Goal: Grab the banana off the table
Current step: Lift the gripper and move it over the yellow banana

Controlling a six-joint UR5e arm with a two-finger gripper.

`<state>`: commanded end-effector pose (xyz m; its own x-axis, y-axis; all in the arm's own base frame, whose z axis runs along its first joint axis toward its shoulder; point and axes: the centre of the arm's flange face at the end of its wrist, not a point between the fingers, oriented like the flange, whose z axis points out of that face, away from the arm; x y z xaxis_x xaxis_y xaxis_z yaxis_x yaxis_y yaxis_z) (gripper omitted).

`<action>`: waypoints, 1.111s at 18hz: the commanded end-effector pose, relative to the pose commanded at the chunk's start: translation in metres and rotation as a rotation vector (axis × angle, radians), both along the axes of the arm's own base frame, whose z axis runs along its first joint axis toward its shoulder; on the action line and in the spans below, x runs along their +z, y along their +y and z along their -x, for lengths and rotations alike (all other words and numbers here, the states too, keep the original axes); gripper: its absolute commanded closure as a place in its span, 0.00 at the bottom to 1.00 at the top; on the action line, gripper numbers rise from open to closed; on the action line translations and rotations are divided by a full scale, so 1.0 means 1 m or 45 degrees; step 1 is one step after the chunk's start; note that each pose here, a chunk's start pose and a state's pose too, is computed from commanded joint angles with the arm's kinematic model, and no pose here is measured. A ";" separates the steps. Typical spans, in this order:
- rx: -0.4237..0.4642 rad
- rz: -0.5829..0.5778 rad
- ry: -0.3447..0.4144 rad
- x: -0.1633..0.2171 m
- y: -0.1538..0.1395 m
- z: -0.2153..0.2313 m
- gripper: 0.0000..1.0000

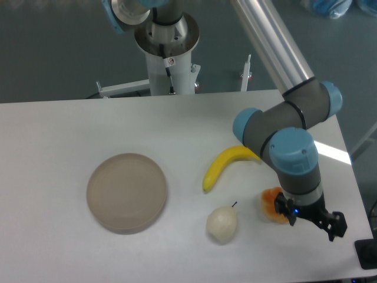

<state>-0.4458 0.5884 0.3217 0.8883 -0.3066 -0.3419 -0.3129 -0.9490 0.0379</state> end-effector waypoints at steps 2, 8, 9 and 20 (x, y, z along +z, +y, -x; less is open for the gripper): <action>0.012 0.068 -0.071 0.001 -0.020 -0.010 0.00; 0.017 0.130 -0.225 -0.025 -0.081 -0.042 0.00; -0.001 0.138 -0.239 -0.031 -0.090 -0.046 0.00; -0.094 -0.007 -0.435 -0.076 -0.092 -0.102 0.00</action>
<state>-0.3439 0.4961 0.2461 0.9273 -0.3732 -0.0307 -0.3744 -0.9233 -0.0860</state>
